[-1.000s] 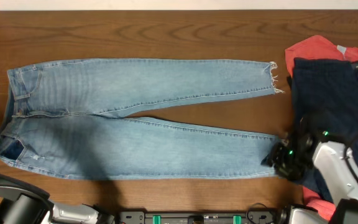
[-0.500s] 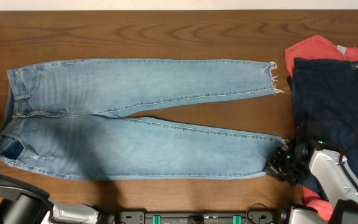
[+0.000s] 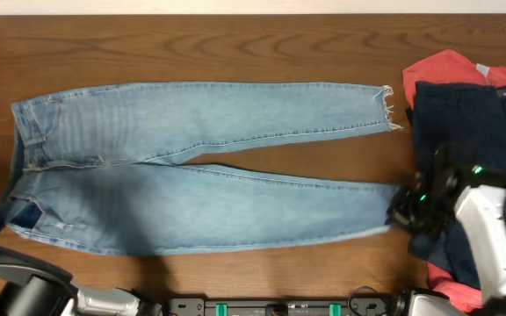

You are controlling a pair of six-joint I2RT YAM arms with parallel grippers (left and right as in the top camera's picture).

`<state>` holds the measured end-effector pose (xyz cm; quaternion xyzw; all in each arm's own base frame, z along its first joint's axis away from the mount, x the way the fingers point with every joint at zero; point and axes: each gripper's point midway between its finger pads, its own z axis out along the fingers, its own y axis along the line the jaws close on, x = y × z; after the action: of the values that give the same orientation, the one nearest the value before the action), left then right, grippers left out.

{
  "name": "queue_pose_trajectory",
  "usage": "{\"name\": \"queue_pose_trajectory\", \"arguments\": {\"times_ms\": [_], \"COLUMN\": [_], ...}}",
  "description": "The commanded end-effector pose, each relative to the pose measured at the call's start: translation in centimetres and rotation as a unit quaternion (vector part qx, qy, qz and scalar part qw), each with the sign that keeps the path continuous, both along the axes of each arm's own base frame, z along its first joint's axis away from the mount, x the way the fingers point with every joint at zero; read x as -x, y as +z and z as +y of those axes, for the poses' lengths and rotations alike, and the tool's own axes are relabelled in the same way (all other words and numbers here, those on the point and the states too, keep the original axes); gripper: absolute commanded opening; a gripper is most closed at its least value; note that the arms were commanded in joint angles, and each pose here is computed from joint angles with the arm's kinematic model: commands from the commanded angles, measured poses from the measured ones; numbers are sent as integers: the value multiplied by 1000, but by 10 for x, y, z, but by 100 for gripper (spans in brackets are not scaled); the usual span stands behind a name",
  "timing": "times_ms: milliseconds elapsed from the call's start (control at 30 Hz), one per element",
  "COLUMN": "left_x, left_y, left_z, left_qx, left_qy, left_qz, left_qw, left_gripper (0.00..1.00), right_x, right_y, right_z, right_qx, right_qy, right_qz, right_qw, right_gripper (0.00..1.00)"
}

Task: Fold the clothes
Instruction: 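Lift the lower leg with the right gripper and fold it onto the upper leg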

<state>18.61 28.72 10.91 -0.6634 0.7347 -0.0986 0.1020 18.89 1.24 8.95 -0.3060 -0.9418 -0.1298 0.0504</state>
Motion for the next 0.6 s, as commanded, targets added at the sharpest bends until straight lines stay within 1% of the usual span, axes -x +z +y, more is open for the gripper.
{"name": "queue_pose_trajectory", "arguments": {"times_ms": [0, 167, 233, 300, 433, 567], "left_x": [12, 29, 31, 39, 51, 47], "left_y": [31, 88, 107, 122, 134, 127], "left_z": [-1, -4, -9, -15, -23, -24], "left_qx": [-37, -119, -148, -175, -206, -214], "left_qy": [22, 44, 45, 49, 62, 43], "left_qz": [-8, -44, -56, -51, -23, 13], "left_qw": [999, 991, 986, 982, 976, 976], "left_gripper": [6, 6, 6, 6, 7, 6], "right_x": [-13, -26, -30, -32, -41, -57], "right_y": [48, 128, 151, 172, 186, 178], "right_z": [-27, -43, -44, -45, -47, -50], "right_qx": [84, 134, 140, 145, 151, 150], "right_qy": [-25, -26, -23, -26, -28, -28], "right_qz": [-33, -100, -128, -151, -181, -178], "right_qw": [996, 986, 982, 977, 971, 972], "right_gripper": [1, 1, 1, 1, 1, 1]}}
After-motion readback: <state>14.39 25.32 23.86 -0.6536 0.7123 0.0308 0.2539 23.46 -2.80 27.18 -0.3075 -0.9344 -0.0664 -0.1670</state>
